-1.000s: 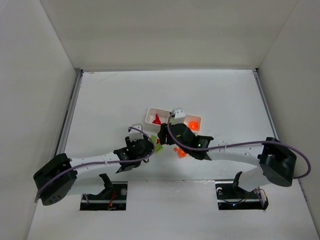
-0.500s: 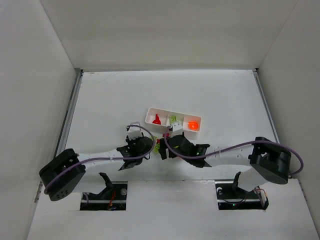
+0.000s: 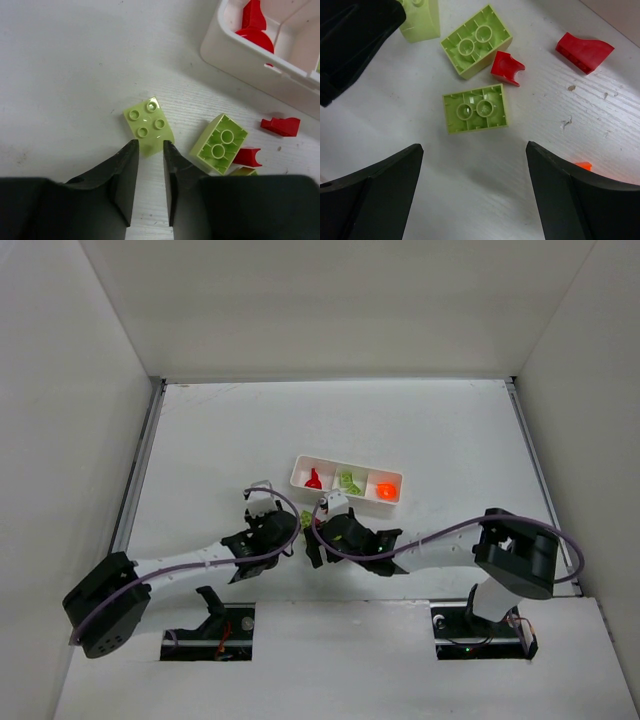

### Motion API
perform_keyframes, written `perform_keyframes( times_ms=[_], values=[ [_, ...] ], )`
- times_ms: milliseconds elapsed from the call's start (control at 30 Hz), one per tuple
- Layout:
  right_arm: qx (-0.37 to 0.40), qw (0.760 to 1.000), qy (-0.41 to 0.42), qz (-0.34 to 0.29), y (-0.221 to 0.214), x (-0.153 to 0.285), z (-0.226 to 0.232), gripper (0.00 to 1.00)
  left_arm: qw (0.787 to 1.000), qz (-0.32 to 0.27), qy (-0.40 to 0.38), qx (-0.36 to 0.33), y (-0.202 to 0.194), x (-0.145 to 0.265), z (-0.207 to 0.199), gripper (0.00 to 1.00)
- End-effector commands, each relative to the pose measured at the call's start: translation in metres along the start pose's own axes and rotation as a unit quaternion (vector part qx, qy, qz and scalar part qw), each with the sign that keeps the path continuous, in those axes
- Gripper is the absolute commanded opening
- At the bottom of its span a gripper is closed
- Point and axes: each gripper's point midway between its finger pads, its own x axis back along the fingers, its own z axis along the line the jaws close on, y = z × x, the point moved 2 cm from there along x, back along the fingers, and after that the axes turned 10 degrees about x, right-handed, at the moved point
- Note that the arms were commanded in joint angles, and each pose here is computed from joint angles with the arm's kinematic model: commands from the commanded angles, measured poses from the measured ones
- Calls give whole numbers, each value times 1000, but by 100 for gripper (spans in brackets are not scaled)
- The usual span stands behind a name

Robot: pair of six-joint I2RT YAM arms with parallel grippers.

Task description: Sort the legos into containers by color

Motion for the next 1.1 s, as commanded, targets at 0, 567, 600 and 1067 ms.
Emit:
perform_keyframes(
  times_ms=[0,567,600,1067],
  values=[
    [0,1000,7,-23,20,-4,11,90,1000,-11,11,-6,4,1,9,33],
    [9,1000,-9,-15,17,-14,9,89,999,-20,32,-19,9,-28,-5,47],
    [7,1000,-9,-13,16,-15,9,88,999,-21,33,-17,10,-29,-4,45],
    [5,1000,-20,-22,22,-13,6,88,999,-26,31,-3,10,-30,2,66]
  ],
)
